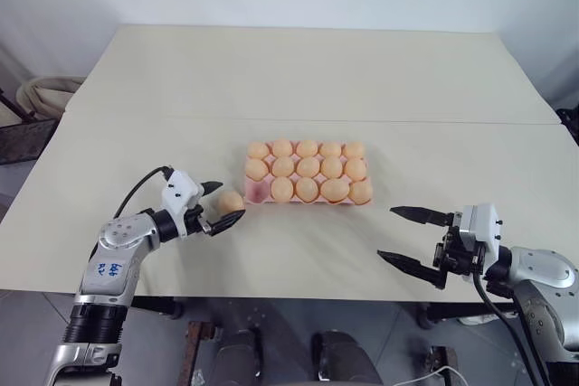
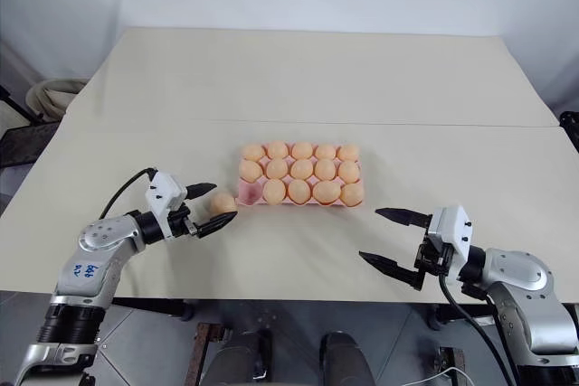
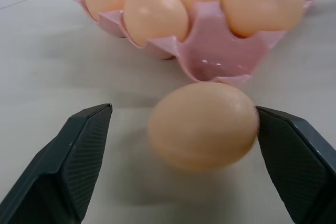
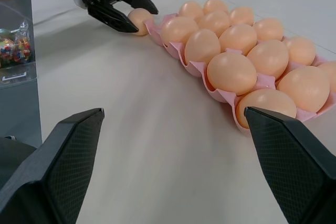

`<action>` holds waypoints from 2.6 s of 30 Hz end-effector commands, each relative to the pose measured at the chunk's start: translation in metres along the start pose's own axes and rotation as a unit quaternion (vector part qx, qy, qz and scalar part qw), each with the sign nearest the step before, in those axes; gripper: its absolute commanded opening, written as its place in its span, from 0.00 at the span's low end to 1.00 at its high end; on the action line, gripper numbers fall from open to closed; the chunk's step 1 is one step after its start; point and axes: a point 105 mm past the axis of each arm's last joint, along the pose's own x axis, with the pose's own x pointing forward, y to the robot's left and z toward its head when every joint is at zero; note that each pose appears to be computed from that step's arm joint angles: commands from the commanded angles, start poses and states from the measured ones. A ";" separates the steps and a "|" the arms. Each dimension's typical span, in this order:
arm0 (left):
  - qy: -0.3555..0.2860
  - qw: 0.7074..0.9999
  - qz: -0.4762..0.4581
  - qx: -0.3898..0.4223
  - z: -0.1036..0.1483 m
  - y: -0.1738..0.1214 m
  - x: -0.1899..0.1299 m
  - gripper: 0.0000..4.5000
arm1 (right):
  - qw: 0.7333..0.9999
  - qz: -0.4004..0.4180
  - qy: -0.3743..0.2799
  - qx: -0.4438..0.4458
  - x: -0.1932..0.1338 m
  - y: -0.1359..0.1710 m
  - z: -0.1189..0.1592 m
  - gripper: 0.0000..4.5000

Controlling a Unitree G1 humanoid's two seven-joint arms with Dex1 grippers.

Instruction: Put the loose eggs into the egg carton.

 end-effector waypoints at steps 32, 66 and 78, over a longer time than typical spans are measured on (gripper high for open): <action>-0.092 0.992 -0.082 0.030 0.047 -0.017 0.029 0.81 | 1.000 -0.020 -0.020 -0.008 0.000 0.002 0.006 1.00; -0.043 0.998 -0.027 -0.026 0.008 0.020 0.029 0.48 | 1.000 -0.017 -0.022 -0.004 0.003 0.005 0.006 1.00; -0.135 0.985 -0.110 -0.007 0.067 -0.007 0.008 0.43 | 1.000 -0.016 -0.020 -0.004 0.005 0.004 0.009 1.00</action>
